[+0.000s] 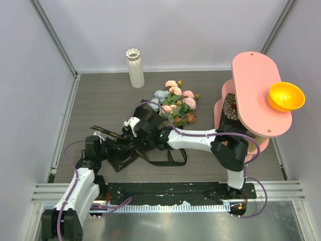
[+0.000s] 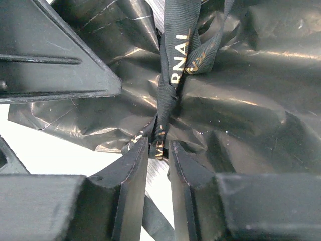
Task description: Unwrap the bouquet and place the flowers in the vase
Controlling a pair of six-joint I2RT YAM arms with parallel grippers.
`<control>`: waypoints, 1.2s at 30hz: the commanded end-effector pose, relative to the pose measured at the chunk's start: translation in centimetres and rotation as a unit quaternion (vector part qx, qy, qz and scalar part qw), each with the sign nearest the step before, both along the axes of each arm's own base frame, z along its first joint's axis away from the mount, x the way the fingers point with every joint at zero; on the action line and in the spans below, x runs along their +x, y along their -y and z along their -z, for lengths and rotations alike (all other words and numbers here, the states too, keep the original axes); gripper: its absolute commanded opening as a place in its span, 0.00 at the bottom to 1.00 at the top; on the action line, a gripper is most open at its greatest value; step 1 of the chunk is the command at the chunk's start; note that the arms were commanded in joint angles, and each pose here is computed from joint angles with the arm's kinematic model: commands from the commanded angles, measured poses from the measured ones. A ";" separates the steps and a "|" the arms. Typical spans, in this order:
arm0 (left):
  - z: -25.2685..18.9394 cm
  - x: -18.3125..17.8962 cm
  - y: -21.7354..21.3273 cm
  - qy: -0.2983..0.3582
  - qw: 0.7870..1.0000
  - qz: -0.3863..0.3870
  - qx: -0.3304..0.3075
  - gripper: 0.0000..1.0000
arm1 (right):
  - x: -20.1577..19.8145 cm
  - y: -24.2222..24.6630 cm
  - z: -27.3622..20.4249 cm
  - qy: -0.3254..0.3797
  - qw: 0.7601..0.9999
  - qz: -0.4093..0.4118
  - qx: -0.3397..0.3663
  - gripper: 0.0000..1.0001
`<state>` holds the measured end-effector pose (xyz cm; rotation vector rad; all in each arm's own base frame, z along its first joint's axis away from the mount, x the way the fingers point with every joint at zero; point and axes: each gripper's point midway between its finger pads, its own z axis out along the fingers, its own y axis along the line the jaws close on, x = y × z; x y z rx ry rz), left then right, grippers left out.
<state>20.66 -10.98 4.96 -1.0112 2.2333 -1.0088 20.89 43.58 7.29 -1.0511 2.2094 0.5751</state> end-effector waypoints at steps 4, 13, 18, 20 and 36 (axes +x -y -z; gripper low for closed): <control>-0.3 0.2 0.0 0.012 1.000 0.007 0.008 0.28 | 0.7 -1.0 -2.1 0.053 0.998 -0.036 0.027 0.28; -0.4 0.4 0.0 0.011 1.000 0.006 0.008 0.28 | -0.4 -2.0 -0.9 0.044 0.995 -0.088 0.035 0.28; -0.6 0.6 0.1 0.013 1.000 0.008 0.004 0.28 | -0.3 -2.7 -0.3 0.043 0.994 -0.095 0.039 0.26; -0.8 0.6 0.2 0.015 1.000 0.008 0.002 0.28 | -0.2 -2.6 0.3 0.041 0.995 -0.092 0.028 0.17; 1.9 0.3 -1.5 -0.061 0.997 -0.047 0.029 0.10 | -0.7 -1.1 -3.1 0.036 0.995 -0.045 0.075 0.01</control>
